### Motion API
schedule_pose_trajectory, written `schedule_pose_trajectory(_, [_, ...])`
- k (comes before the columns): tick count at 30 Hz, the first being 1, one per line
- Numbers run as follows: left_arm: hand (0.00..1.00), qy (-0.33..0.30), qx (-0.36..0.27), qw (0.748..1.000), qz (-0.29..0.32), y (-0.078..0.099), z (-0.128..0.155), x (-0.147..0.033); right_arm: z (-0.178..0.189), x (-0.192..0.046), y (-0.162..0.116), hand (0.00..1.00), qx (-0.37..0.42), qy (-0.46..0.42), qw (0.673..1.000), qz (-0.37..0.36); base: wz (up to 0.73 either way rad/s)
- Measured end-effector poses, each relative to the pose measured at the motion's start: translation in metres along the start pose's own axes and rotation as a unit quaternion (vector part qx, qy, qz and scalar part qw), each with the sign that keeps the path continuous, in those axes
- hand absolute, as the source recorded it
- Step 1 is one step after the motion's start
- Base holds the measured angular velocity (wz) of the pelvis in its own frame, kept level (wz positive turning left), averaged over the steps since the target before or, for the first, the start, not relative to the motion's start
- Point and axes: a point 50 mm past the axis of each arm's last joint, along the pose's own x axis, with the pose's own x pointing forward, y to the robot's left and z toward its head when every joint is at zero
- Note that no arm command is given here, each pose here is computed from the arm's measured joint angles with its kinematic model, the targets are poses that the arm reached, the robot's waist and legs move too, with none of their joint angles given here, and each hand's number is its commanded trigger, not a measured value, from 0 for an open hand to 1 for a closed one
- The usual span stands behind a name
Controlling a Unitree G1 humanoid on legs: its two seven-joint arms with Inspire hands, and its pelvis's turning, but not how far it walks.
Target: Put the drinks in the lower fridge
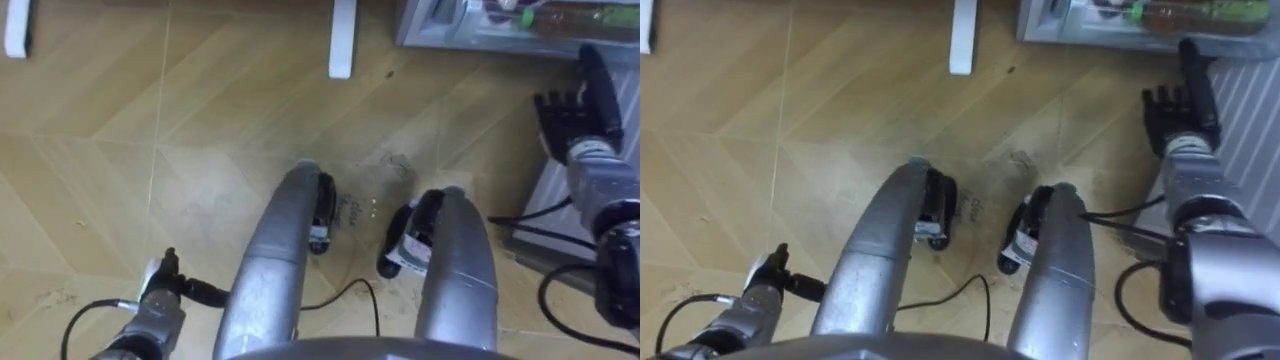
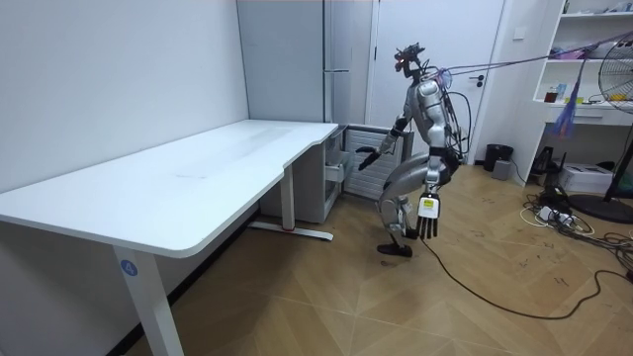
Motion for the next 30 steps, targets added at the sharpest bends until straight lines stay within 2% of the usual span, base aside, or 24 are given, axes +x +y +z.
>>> schedule_pose_trajectory(8, [0.00, 0.002, -0.010, 1.000, -0.003, 0.013, -0.006, 0.000, 0.007, 0.006, 0.041, 0.00, -0.023, -0.006, 0.997, 0.074, 0.01])
schedule_pose_trajectory(18, [0.00, -0.048, -0.021, 0.998, -0.017, 0.006, 0.009, -0.004, 0.005, 0.007, 0.052, 0.00, -0.036, -0.006, 0.995, 0.091, 0.00])
schedule_pose_trajectory(21, [0.00, -0.049, -0.022, 0.998, -0.021, 0.006, 0.003, -0.006, 0.006, 0.007, 0.055, 0.00, -0.041, -0.008, 0.995, 0.090, -0.03])
schedule_pose_trajectory(30, [0.00, -0.023, -0.001, 1.000, -0.019, 0.025, -0.029, -0.012, 0.004, 0.007, 0.061, 0.00, -0.061, 0.001, 0.995, 0.082, -0.01])
